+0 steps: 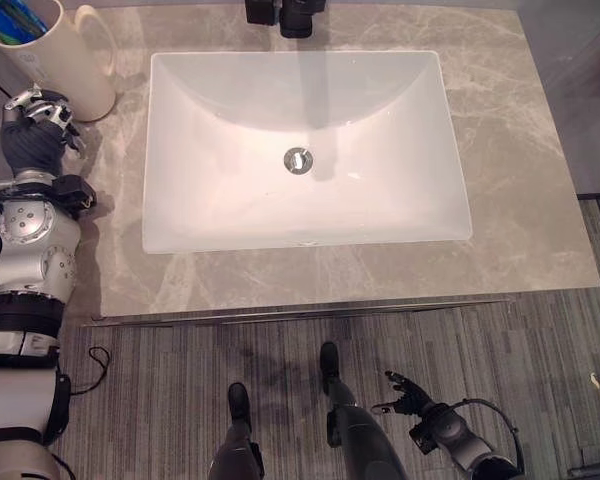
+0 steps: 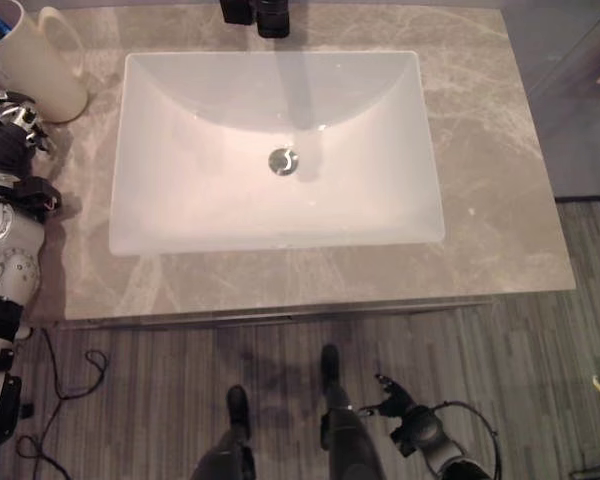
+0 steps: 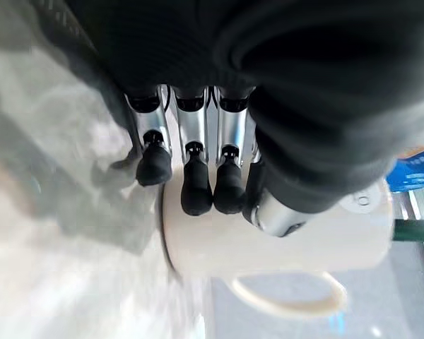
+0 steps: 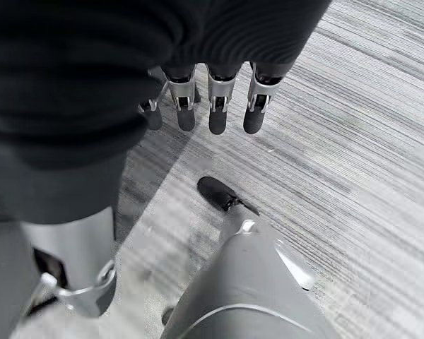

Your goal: Put brush and paste in cup on sink, flatten towel.

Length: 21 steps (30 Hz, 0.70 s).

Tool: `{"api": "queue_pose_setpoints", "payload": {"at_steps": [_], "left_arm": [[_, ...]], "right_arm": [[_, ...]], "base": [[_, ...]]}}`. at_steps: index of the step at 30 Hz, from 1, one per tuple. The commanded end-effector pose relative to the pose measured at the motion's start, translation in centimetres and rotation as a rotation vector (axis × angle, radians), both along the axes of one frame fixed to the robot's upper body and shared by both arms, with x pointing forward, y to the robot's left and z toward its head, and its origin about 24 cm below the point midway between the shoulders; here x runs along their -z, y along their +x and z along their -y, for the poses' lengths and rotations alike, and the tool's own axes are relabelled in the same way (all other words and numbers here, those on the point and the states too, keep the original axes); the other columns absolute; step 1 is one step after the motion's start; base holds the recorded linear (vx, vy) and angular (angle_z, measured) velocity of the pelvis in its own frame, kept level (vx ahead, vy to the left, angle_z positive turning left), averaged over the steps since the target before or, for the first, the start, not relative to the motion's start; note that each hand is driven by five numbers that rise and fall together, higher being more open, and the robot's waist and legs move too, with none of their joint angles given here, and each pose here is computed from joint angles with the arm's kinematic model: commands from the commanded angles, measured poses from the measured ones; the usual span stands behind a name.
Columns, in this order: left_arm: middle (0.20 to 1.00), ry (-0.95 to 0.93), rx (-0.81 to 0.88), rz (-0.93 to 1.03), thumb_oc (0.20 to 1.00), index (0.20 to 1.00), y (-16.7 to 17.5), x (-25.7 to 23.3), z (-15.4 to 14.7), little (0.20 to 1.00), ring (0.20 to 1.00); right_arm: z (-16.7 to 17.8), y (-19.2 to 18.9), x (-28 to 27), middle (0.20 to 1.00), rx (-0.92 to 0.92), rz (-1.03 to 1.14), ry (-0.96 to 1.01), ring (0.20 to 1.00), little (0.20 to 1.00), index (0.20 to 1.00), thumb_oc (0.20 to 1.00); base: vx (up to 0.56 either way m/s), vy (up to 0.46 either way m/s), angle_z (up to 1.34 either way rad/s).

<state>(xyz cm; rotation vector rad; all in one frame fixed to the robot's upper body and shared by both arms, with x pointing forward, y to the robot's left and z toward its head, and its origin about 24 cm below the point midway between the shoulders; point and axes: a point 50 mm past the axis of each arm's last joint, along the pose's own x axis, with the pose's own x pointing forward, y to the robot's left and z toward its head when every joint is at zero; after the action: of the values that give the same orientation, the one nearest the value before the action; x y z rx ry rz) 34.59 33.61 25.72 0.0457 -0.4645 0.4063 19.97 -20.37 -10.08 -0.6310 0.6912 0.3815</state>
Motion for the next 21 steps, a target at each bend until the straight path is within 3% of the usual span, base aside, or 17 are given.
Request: {"api": "queue_pose_setpoints", "payload": {"at_steps": [1, 17, 21], "left_arm": [[0.2, 0.007, -0.064, -0.002, 0.2, 0.2, -0.4, -1.2, -1.6, 0.2, 0.2], [0.2, 0.015, -0.017, 0.031, 0.2, 0.2, 1.6, -1.7, 1.9, 0.2, 0.2], [0.2, 0.013, -0.057, 0.045, 0.2, 0.2, 1.7, -2.9, 1.4, 0.2, 0.2]], "right_arm": [[0.7, 1.4, -1.1, 1.0, 0.005, 0.067, -0.01, 1.0, 1.0, 1.0, 1.0], [0.6, 0.2, -0.3, 1.0, 0.094, 0.062, 0.022, 1.0, 1.0, 1.0, 1.0], [0.9, 0.0, -0.3, 1.0, 0.114, 0.069, 0.031, 1.0, 1.0, 1.0, 1.0]], "base": [[0.0, 0.0, 0.0], [0.0, -0.001, 0.0], [-0.03, -0.012, -0.01]]}}
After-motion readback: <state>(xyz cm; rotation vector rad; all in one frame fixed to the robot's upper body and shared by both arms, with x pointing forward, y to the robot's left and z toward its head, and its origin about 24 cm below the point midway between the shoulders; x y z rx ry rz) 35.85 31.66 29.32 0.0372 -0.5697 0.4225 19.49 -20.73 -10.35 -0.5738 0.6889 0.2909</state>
